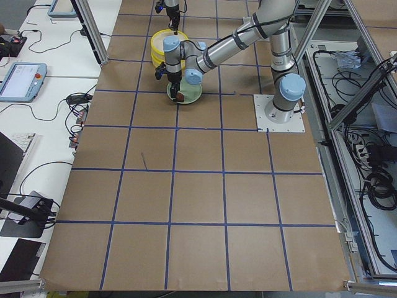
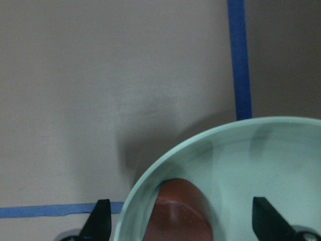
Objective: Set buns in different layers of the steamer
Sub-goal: 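Grasp the dark red bun with left while right releases the tier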
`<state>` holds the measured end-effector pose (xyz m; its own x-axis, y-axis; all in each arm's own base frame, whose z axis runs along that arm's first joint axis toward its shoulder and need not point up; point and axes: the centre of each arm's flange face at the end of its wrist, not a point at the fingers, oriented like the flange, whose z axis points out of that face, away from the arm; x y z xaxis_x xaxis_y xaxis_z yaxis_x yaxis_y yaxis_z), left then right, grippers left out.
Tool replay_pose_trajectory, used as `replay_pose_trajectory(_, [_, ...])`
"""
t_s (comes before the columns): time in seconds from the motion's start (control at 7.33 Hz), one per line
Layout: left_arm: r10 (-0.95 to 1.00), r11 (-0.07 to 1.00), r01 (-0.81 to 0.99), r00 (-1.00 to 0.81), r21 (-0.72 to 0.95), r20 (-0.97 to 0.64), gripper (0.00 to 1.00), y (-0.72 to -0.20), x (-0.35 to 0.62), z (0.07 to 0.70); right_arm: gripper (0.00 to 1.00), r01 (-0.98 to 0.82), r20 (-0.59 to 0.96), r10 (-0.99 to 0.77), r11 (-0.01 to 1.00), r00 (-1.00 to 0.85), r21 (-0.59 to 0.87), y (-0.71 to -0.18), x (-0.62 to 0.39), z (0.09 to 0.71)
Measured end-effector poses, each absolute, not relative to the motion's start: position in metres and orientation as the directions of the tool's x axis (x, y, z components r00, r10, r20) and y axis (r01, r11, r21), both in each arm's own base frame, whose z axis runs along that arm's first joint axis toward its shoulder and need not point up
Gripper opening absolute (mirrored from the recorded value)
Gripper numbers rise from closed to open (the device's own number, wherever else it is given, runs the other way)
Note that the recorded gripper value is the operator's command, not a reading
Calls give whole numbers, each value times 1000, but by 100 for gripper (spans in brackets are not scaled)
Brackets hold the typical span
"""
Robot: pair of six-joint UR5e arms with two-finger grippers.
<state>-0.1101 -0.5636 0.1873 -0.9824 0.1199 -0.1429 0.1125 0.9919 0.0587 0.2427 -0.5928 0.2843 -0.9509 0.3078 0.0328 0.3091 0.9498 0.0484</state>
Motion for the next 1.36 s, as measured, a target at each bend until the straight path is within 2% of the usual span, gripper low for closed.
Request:
replay_pose_trajectory(0.55, [108,992,97,-984,80,-139,98,-562,-110,187,4,311,21,310,950,-951,40,-596,244,282])
replay_pose_trajectory(0.68, [106,992,94,-985,86,-139,90,-561,-110,187,4,311,20,310,950,-950,39,-597,245,279])
replay_pose_trajectory(0.82, [103,992,90,-985,94,-139,67,-560,-110,187,5,312,19,311,949,-950,39,-598,245,278])
replay_pose_trajectory(0.95, [97,992,84,-986,97,-137,26,-558,-110,188,13,313,18,312,949,-950,40,-598,245,277])
replay_pose_trajectory(1.09, [86,993,73,-987,98,-137,1,-558,-110,189,78,313,18,313,949,-950,42,-597,245,276])
replay_pose_trajectory(1.23, [77,993,64,-988,96,-137,0,-559,-111,191,99,313,19,312,949,-950,44,-597,245,276])
replay_pose_trajectory(1.36, [72,994,59,-988,94,-136,0,-560,-111,193,99,307,22,306,951,-952,45,-596,244,276])
